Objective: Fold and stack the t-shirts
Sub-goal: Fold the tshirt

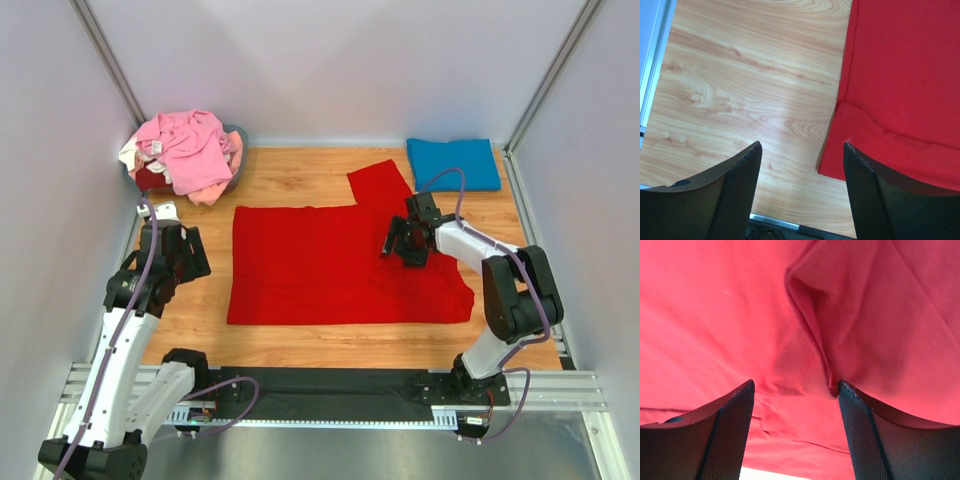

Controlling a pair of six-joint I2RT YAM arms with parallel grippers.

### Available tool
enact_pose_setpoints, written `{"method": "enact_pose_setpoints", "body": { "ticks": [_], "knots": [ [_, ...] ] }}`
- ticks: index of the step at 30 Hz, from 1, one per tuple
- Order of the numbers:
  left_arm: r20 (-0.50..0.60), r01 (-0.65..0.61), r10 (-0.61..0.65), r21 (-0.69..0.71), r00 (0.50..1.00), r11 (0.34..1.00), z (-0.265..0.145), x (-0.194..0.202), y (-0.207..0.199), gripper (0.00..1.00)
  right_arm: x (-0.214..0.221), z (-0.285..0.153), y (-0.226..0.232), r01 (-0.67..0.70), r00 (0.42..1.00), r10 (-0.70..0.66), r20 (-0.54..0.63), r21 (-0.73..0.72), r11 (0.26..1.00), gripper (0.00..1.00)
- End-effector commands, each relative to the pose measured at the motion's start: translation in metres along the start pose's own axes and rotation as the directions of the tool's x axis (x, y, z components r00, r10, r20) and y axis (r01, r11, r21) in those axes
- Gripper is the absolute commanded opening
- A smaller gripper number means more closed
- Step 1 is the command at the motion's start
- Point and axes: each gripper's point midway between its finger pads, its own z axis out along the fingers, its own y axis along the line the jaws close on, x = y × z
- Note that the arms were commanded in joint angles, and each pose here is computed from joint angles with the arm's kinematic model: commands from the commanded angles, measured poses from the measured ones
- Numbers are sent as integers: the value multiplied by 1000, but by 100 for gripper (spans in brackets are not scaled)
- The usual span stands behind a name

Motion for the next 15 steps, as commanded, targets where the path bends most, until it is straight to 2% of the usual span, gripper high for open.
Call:
{"method": "enact_pose_setpoints", "body": {
  "ticks": [1,10,12,13,15],
  "knots": [
    [23,-4,4,9,1000,1000,-1,-4,0,73,-23,-3,20,32,998,-30,51,-38,999,69],
    [29,-2,2,10,1000,1000,-2,-5,0,73,-56,10,53,56,997,-52,55,-89,994,69],
    [30,-1,1,9,1000,1000,-3,-5,1,73,-66,12,71,86,995,-78,54,-148,985,69],
    [31,-1,1,8,1000,1000,-3,-5,1,73,-87,6,89,114,991,-98,95,-185,976,69],
    [31,-2,1,12,1000,1000,-3,-5,0,73,-97,17,89,155,987,-146,72,-150,976,70]
  ]
}}
